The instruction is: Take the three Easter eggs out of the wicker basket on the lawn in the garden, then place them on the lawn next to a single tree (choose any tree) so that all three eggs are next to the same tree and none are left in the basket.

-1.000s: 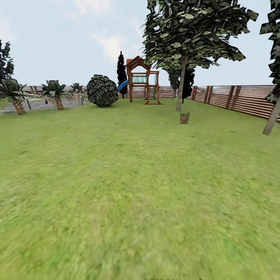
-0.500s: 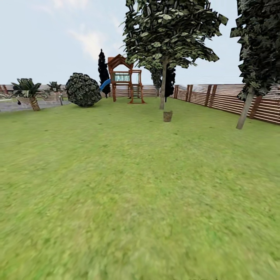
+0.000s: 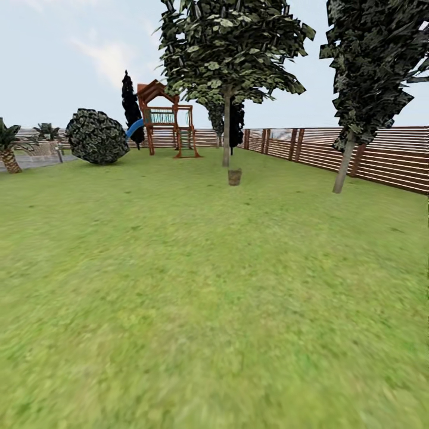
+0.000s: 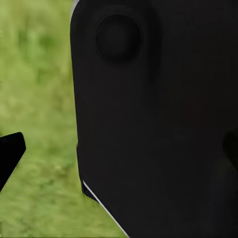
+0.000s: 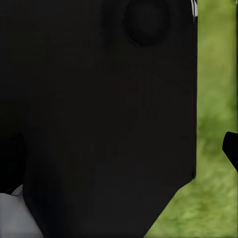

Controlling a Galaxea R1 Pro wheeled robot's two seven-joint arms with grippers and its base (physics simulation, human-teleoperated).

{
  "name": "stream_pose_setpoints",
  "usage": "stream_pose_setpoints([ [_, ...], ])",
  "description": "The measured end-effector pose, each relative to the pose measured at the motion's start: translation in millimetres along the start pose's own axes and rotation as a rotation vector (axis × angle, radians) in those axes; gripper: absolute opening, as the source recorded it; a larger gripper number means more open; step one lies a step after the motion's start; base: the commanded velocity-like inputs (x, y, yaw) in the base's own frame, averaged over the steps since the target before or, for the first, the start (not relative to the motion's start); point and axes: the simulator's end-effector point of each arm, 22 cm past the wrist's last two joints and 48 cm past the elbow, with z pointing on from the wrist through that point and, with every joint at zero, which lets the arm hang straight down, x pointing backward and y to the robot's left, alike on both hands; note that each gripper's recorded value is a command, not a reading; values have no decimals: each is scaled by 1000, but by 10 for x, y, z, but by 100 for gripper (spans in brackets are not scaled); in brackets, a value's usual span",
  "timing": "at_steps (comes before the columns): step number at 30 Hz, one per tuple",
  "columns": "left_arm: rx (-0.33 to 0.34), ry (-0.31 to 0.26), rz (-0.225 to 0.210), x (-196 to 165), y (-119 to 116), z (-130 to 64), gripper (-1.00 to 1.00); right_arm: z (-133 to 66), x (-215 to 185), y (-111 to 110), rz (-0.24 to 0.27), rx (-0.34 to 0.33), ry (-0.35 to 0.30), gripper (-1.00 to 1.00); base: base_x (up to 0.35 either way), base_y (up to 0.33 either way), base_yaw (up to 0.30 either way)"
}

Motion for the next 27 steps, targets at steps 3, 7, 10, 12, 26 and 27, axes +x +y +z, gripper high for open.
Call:
stream_pose_setpoints([
  [3, -1, -15, 2, -47, 9, 0, 100, 0, 0, 0, 0, 0, 0, 100, 320, -11, -30],
  [7, -3, -65, 3, -181, 18, -4, 100, 0, 0, -1, 1, 0, 0, 100, 326, -5, -13],
  [10, -4, -99, 4, -261, 26, -10, 100, 0, -2, -1, 1, 0, -1, 100, 331, -2, -5],
  [12, -6, -126, 3, -325, 38, -17, 100, 0, -5, -1, 1, 0, -1, 100, 334, -1, -2],
  [26, -2, -250, -3, -595, 3, -68, 100, 0, -1, 4, -1, 0, 0, 100, 336, 0, 0],
  [27, -2, -255, -3, -607, 2, -70, 100, 0, 0, 3, -1, 0, 0, 100, 337, 0, 0],
])
